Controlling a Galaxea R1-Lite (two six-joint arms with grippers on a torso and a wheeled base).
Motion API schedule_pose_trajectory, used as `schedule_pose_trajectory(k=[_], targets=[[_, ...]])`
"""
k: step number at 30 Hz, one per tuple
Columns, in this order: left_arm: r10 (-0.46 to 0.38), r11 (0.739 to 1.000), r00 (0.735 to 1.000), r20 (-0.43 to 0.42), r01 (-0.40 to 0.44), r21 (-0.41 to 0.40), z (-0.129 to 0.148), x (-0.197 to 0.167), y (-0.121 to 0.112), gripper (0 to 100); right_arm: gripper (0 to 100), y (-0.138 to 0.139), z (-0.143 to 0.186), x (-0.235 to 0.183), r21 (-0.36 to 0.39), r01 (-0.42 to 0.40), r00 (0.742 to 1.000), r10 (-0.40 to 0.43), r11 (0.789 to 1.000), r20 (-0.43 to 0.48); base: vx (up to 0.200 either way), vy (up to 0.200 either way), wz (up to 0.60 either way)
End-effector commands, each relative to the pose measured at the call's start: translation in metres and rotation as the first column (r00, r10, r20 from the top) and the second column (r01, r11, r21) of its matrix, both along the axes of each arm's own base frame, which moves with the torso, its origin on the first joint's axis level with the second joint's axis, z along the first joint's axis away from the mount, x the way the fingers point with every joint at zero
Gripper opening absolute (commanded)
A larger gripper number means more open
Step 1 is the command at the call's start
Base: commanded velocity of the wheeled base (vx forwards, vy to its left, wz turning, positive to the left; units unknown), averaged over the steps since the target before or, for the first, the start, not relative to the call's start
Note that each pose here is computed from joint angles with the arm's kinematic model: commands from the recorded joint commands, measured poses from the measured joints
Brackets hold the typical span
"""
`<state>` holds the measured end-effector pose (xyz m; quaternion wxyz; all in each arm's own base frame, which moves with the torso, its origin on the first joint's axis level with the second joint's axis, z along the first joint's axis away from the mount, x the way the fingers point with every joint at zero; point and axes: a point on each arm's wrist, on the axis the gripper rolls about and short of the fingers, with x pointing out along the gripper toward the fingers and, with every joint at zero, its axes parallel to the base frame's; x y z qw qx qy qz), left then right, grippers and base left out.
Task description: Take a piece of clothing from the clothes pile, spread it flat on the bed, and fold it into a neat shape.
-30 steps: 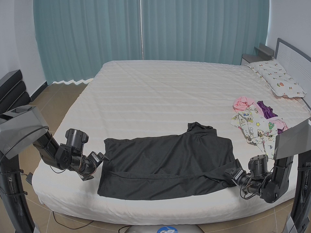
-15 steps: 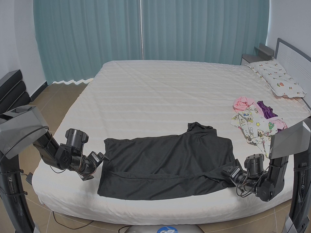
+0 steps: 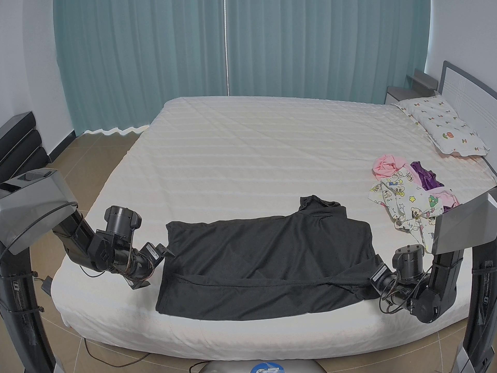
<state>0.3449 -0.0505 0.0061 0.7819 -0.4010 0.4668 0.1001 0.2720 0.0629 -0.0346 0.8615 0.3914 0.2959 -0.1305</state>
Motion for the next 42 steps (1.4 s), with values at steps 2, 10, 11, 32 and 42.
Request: schedule_pose_trajectory(k=[2,10,11,32,42], targets=[[0.0,1.0,1.0,-0.002,0.0,0.0,-0.001,0.0,0.0,100,0,0.002,0.011,0.001,0.006,-0.003,0.999,0.003,1.0,0.039,0.0,0.0,0.0],[0.0,1.0,1.0,-0.002,0.0,0.0,-0.001,0.0,0.0,100,0,0.006,0.039,-0.006,0.064,-0.092,0.991,0.085,0.994,0.107,0.0,0.0,0.0],[0.0,1.0,1.0,-0.002,0.0,0.0,-0.001,0.0,0.0,100,0,0.006,0.043,-0.006,0.072,-0.102,0.989,0.093,0.992,0.115,0.0,0.0,0.0],[-0.001,1.0,1.0,-0.001,0.001,0.001,-0.001,0.0,0.0,100,0,-0.006,0.058,-0.028,0.072,-0.216,0.974,0.221,0.974,-0.056,0.0,0.0,0.0],[0.0,1.0,1.0,-0.002,0.0,0.0,-0.001,0.0,0.0,100,100,-0.017,0.054,-0.03,0.061,-0.21,0.968,0.216,0.976,-0.129,0.0,0.0,0.0]])
